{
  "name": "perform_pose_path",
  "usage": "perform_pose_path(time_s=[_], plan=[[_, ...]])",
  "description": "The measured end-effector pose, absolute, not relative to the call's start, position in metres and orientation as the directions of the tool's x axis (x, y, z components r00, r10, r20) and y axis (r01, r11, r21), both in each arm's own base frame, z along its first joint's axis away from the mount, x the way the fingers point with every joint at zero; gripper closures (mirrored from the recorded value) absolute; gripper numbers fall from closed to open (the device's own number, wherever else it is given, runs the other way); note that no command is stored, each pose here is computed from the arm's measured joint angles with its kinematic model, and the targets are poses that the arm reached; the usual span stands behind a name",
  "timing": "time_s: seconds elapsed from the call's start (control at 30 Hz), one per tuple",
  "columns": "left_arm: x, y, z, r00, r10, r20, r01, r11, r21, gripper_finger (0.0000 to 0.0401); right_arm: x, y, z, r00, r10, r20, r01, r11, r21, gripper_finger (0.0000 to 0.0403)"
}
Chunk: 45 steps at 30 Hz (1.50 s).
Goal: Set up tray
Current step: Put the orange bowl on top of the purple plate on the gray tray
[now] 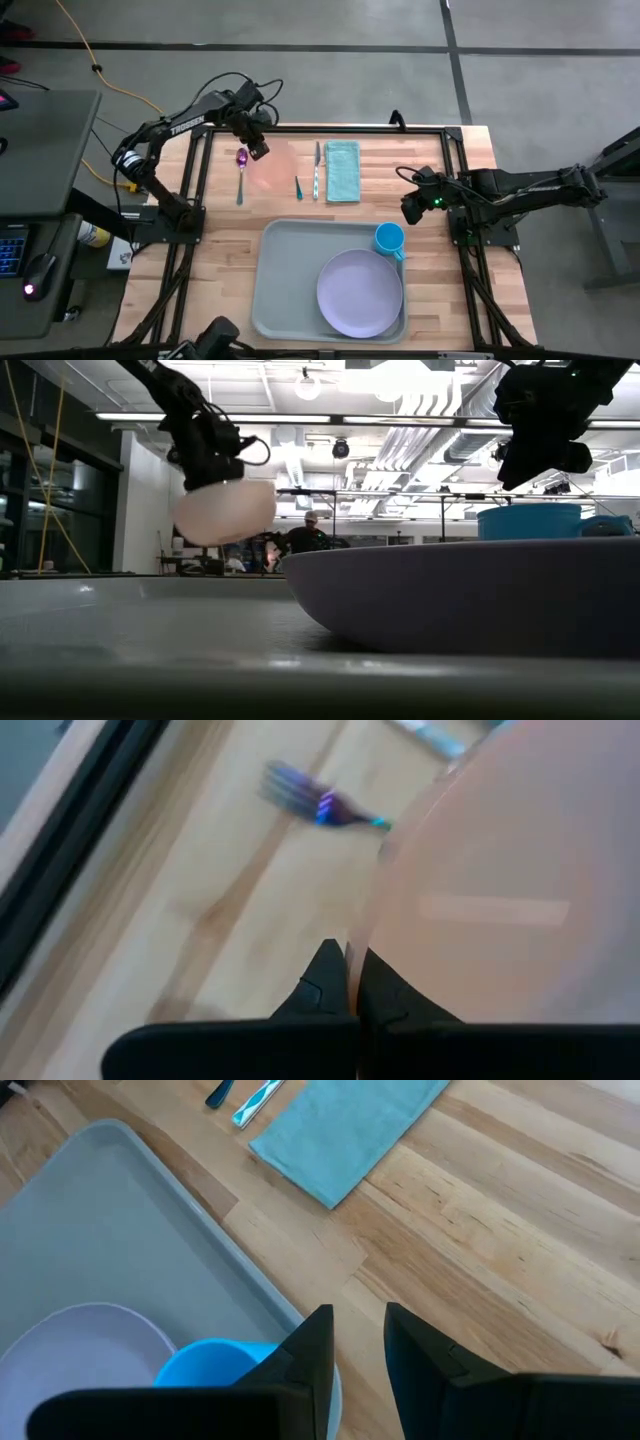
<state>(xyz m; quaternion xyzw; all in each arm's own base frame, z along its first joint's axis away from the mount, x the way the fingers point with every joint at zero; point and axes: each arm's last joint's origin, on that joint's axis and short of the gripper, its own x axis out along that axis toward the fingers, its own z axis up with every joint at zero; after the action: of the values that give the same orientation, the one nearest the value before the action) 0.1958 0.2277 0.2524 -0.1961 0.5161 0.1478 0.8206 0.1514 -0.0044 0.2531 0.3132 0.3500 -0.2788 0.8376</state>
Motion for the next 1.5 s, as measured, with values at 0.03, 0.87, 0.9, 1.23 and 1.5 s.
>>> perform_pose_path(time_s=[0.03, 0.87, 0.9, 1.23, 1.5], plan=[[0.195, 0.226, 0.256, 0.449, 0.028, -0.893, -0.432, 0.882, -0.190, 0.0387, 0.151, -0.004, 0.253, 0.600, -0.248, -0.761, 0.685, 0.650, 0.328, 0.0334], [0.202, 0.138, 0.456, 0.806, 0.098, -0.583, -0.196, 0.975, -0.108, 0.0387, 0.151, -0.005, 0.253, 0.598, -0.260, -0.758, 0.688, 0.653, 0.318, 0.0334], [0.204, 0.132, 0.461, 0.812, 0.093, -0.576, -0.186, 0.977, -0.105, 0.0387, 0.151, -0.005, 0.253, 0.597, -0.263, -0.758, 0.689, 0.652, 0.316, 0.0334], [0.255, 0.061, 0.454, 0.770, -0.058, -0.636, -0.022, 0.993, -0.117, 0.0387, 0.151, -0.005, 0.253, 0.596, -0.267, -0.757, 0.692, 0.649, 0.317, 0.0334], [0.335, 0.011, 0.398, 0.637, -0.165, -0.753, 0.110, 0.986, -0.123, 0.0387, 0.151, -0.005, 0.253, 0.595, -0.274, -0.756, 0.702, 0.635, 0.322, 0.0334]])
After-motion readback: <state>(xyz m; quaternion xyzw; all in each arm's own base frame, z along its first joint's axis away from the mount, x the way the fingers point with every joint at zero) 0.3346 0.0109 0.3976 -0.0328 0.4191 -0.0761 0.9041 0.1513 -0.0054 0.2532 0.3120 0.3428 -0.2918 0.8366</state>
